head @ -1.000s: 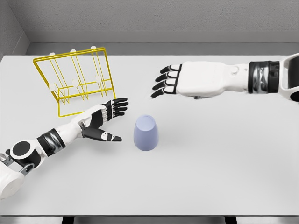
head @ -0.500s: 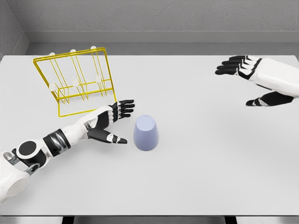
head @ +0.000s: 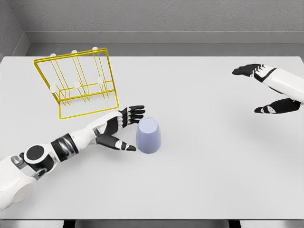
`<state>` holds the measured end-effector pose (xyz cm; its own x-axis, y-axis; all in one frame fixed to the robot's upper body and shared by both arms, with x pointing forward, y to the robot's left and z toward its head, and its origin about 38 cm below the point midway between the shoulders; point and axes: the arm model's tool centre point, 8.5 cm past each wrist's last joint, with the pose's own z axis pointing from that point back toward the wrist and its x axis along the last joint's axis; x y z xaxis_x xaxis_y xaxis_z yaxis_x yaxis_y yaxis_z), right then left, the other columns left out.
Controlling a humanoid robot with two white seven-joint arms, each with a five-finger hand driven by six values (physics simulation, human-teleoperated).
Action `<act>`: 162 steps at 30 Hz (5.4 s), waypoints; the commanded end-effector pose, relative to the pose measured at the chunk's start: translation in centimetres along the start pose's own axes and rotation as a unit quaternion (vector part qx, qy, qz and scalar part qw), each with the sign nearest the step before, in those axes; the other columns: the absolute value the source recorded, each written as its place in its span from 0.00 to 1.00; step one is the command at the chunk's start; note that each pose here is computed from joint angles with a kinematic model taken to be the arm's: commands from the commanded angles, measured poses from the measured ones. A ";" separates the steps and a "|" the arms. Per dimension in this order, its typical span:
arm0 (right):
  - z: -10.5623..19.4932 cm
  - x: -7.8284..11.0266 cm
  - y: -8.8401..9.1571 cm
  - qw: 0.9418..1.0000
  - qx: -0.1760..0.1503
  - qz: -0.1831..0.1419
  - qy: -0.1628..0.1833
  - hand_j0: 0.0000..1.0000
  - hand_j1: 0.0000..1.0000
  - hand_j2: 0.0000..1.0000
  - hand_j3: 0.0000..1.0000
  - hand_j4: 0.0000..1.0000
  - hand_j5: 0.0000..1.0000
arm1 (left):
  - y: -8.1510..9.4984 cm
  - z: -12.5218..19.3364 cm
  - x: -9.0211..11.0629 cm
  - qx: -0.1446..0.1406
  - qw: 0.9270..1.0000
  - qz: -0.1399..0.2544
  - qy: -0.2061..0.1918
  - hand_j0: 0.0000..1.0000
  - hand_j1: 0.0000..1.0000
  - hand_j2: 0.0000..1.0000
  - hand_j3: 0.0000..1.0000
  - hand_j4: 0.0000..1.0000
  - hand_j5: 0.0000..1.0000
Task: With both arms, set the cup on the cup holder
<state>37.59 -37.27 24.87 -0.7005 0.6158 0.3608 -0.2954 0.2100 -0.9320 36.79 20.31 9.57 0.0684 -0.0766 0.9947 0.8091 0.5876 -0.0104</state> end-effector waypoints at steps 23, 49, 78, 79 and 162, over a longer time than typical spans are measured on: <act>-0.2 0.0 0.1 1.000 -0.007 -0.007 -0.003 1.00 1.00 1.00 1.00 1.00 1.00 | -1.5 -2.1 0.0 -0.019 1.000 0.010 0.007 1.00 1.00 1.00 1.00 1.00 1.00; -0.1 0.0 0.1 1.000 -0.008 -0.007 -0.003 1.00 1.00 1.00 1.00 1.00 1.00 | -2.0 -3.2 -0.1 -0.021 0.999 0.021 0.011 0.64 0.64 0.64 0.64 0.64 0.64; -0.3 0.2 0.1 1.000 -0.008 -0.007 -0.006 1.00 1.00 1.00 1.00 1.00 1.00 | -0.4 -0.7 4.2 -0.014 0.999 -0.022 -0.020 0.67 0.67 0.67 0.67 0.67 0.67; -0.3 0.2 0.1 1.000 -0.008 -0.007 -0.006 1.00 1.00 1.00 1.00 1.00 1.00 | -0.2 -0.5 4.4 -0.011 0.999 -0.024 -0.021 0.67 0.67 0.67 0.67 0.67 0.67; -0.2 0.1 0.1 1.000 -0.007 -0.007 -0.004 1.00 1.00 1.00 1.00 1.00 1.00 | 9.2 8.7 15.8 0.114 0.978 -0.144 -0.098 0.69 0.69 0.69 0.69 0.69 0.69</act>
<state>37.63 -37.00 24.71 -0.7024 0.6091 0.3683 -0.2944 0.2226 -0.9294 40.05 31.16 26.15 -0.2800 -0.1223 0.9522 0.6315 0.7236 0.2786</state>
